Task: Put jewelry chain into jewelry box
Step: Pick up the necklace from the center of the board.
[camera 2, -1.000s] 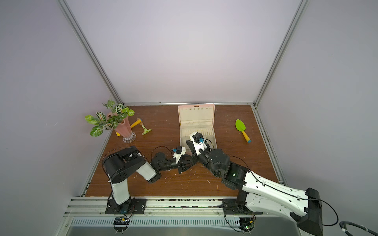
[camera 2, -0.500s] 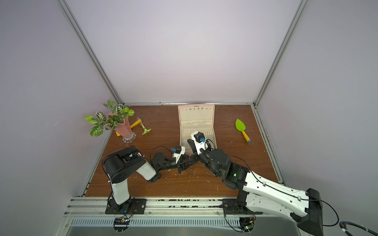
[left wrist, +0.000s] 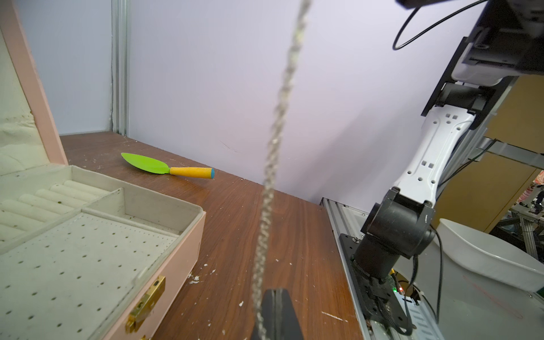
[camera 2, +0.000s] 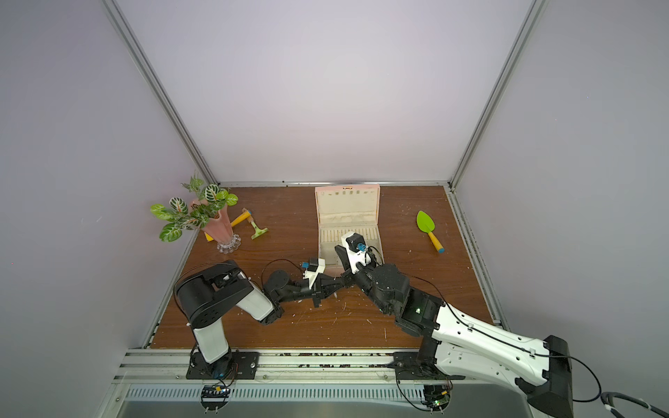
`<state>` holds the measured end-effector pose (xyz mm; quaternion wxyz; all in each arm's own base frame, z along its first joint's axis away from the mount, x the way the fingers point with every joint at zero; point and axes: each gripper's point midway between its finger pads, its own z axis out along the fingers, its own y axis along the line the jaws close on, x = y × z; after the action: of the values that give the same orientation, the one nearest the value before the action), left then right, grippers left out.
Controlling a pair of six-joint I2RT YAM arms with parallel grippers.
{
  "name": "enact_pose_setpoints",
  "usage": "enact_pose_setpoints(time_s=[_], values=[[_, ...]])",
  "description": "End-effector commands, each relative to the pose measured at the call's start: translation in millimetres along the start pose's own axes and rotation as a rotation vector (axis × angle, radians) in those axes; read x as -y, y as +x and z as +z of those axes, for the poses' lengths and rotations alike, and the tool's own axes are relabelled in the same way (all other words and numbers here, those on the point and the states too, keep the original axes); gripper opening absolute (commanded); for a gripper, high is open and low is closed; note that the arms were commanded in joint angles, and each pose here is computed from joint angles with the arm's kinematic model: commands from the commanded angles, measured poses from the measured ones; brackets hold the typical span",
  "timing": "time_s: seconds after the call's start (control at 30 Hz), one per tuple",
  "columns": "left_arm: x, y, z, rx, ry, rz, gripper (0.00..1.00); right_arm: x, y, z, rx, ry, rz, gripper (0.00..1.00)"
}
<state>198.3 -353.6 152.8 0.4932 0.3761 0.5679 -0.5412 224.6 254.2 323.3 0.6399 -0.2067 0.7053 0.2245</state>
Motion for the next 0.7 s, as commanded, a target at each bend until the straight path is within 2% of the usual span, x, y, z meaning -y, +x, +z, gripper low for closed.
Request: enact_pose_setpoints(time_s=[0.0, 0.3, 0.67], values=[[5.1, -12.8, -5.1, 0.039, -0.007, 0.024, 0.00, 13.1, -13.4, -5.0, 0.038, 0.056, 0.026, 0.00], [4.1, -24.3, -19.3, 0.004, -0.041, 0.016, 0.00, 36.5, 31.3, -3.7, -0.038, 0.101, 0.098, 0.00], [1.0, -42.0, -23.2, -0.084, -0.078, 0.001, 0.00, 35.0, 92.7, -2.4, -0.075, -0.003, 0.276, 0.00]])
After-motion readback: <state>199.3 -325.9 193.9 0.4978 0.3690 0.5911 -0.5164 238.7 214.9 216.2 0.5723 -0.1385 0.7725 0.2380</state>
